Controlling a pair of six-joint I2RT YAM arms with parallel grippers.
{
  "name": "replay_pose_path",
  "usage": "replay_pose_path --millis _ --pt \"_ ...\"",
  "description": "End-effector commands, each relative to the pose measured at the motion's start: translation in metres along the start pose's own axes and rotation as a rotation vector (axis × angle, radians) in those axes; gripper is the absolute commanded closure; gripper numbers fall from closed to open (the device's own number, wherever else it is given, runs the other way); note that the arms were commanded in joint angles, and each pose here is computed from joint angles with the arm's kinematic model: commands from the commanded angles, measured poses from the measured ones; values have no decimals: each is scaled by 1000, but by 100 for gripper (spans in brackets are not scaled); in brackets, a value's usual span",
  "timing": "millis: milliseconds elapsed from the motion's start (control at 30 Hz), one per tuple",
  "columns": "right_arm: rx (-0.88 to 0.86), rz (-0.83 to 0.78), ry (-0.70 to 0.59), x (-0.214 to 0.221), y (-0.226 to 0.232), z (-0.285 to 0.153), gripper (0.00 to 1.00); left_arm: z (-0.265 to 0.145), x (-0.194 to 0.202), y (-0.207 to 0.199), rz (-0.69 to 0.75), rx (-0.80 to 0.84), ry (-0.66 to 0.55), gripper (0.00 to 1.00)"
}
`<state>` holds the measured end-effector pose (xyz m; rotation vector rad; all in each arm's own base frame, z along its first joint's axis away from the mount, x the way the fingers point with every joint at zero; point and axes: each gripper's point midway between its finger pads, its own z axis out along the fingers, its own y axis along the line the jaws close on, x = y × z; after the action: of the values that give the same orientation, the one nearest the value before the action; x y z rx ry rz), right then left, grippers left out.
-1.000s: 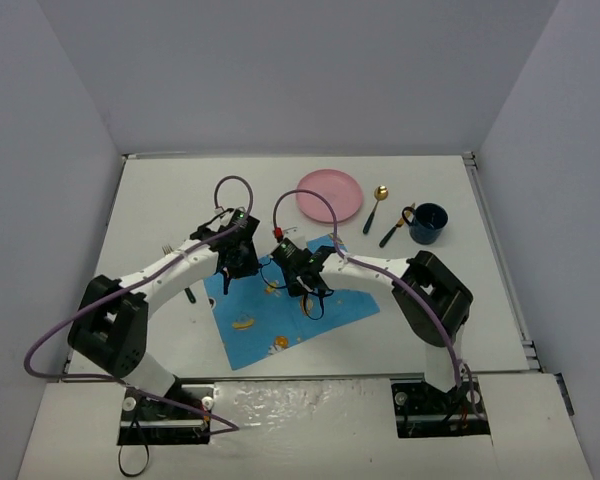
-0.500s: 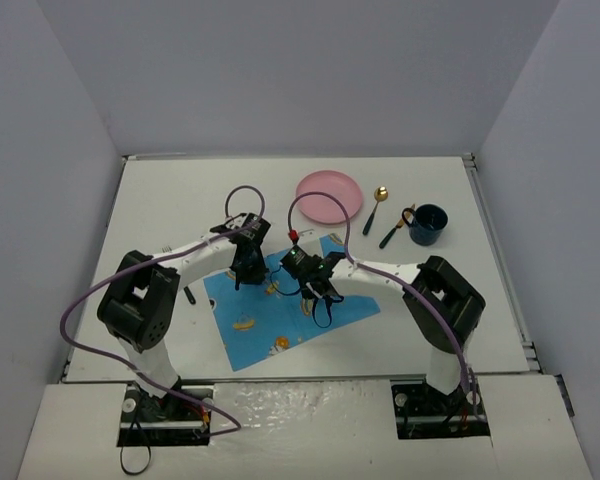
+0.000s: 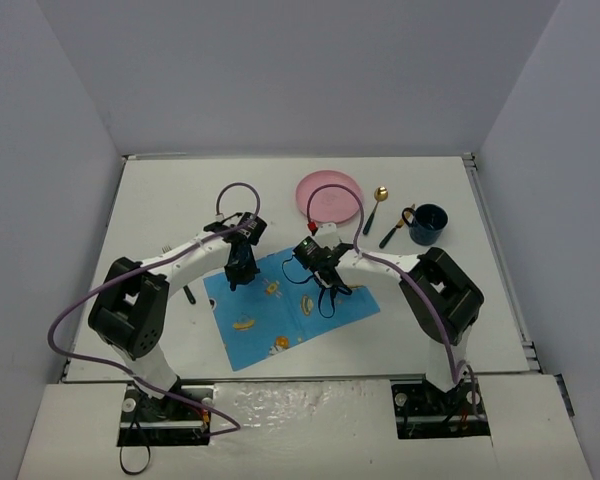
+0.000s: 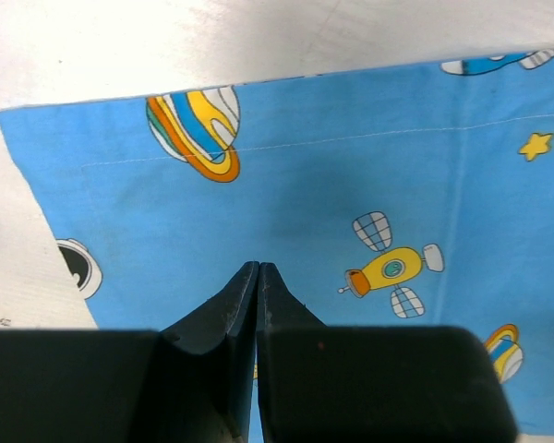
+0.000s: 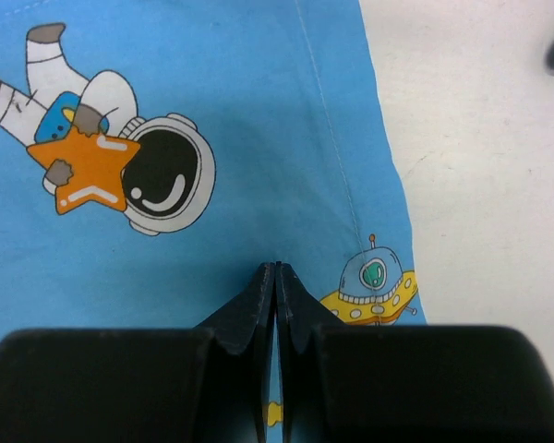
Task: Set the dinner table for one person
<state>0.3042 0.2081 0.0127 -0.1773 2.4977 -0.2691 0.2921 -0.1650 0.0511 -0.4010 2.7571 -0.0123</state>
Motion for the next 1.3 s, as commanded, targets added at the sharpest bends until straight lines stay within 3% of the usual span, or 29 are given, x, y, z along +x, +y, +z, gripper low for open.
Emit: replay_pose_path --millis 0,300,633,1033,1267 --pt "23 12 -29 -14 0 10 100 -3 -10 0 -6 -16 -6 100" --pt "-30 12 -5 -29 17 29 100 32 6 -26 -17 67 82 100" --pt "-38 28 -18 -57 23 46 100 16 1 -20 -1 51 68 100" --pt "-73 44 -21 -78 42 66 100 -66 -20 26 -30 56 -70 100" --pt "-86 67 -37 -93 47 70 100 -121 -32 62 -119 122 -234 98"
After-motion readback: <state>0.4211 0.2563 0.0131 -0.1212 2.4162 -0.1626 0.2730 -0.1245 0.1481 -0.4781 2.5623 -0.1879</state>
